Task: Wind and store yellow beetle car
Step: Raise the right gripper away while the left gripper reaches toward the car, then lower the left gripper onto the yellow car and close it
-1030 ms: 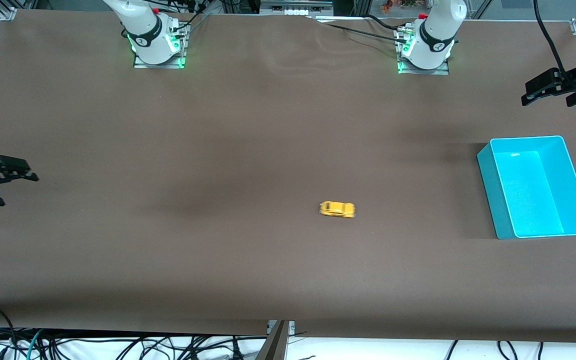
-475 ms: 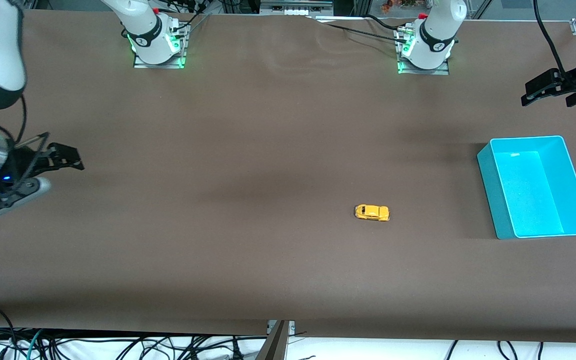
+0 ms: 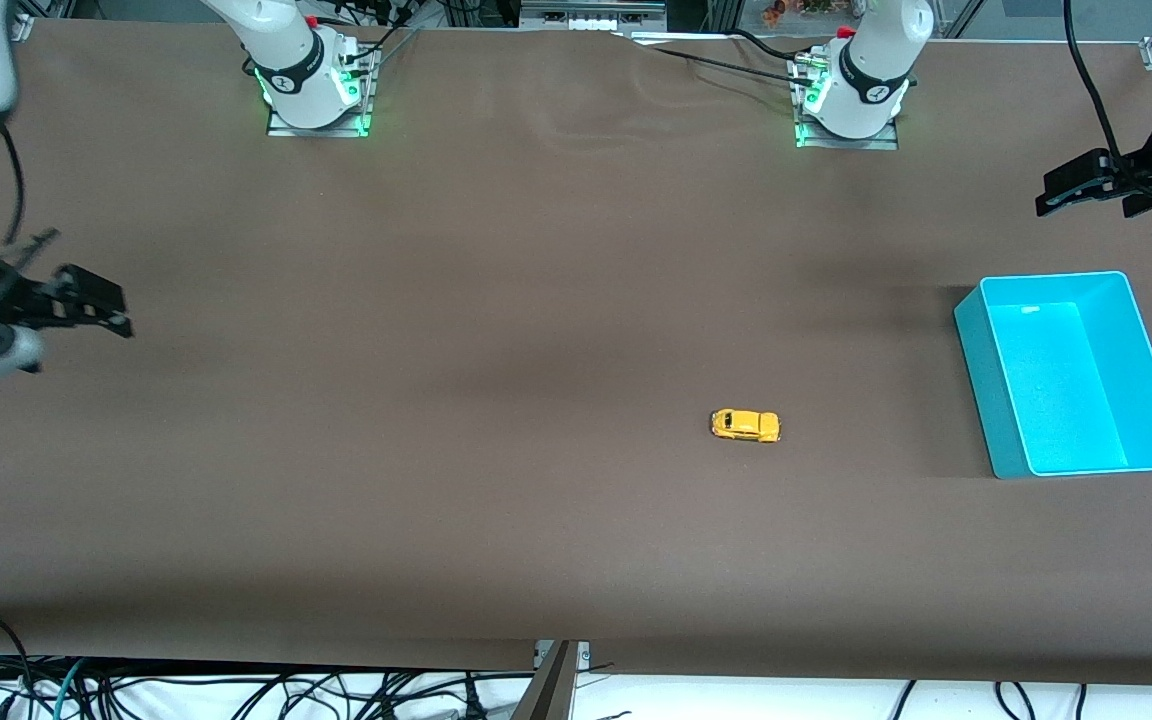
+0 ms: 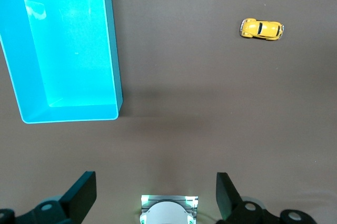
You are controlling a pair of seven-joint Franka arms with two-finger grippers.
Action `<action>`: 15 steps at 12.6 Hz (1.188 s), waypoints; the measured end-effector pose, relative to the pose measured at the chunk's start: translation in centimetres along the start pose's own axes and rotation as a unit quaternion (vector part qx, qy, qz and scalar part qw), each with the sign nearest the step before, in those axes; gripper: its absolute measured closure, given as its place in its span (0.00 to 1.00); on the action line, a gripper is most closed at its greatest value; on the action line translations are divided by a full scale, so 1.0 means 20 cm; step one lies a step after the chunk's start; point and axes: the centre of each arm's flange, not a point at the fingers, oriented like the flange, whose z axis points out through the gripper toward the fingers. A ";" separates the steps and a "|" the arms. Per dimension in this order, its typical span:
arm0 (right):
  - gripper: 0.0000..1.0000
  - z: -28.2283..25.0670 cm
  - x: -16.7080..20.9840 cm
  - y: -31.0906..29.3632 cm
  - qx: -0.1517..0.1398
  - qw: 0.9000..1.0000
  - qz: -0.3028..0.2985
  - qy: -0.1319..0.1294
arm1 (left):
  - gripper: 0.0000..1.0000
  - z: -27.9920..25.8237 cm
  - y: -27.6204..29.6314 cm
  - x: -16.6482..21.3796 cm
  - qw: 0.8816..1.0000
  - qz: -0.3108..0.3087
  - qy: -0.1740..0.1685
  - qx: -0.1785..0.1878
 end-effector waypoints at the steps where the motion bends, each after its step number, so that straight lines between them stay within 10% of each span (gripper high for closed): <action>1: 0.00 -0.04 -0.05 0.04 -0.002 1.000 0.008 0.002 | 0.00 0.00 0.00 0.00 1.000 0.000 0.000 0.000; 9: 0.00 -0.01 -0.37 0.07 0.006 0.995 0.089 -0.041 | 0.00 0.06 0.12 0.09 0.999 0.021 0.012 -0.027; 15: 0.00 0.11 -0.36 0.08 0.012 0.990 0.123 -0.064 | 0.00 0.67 0.69 0.42 0.994 0.107 0.005 -0.020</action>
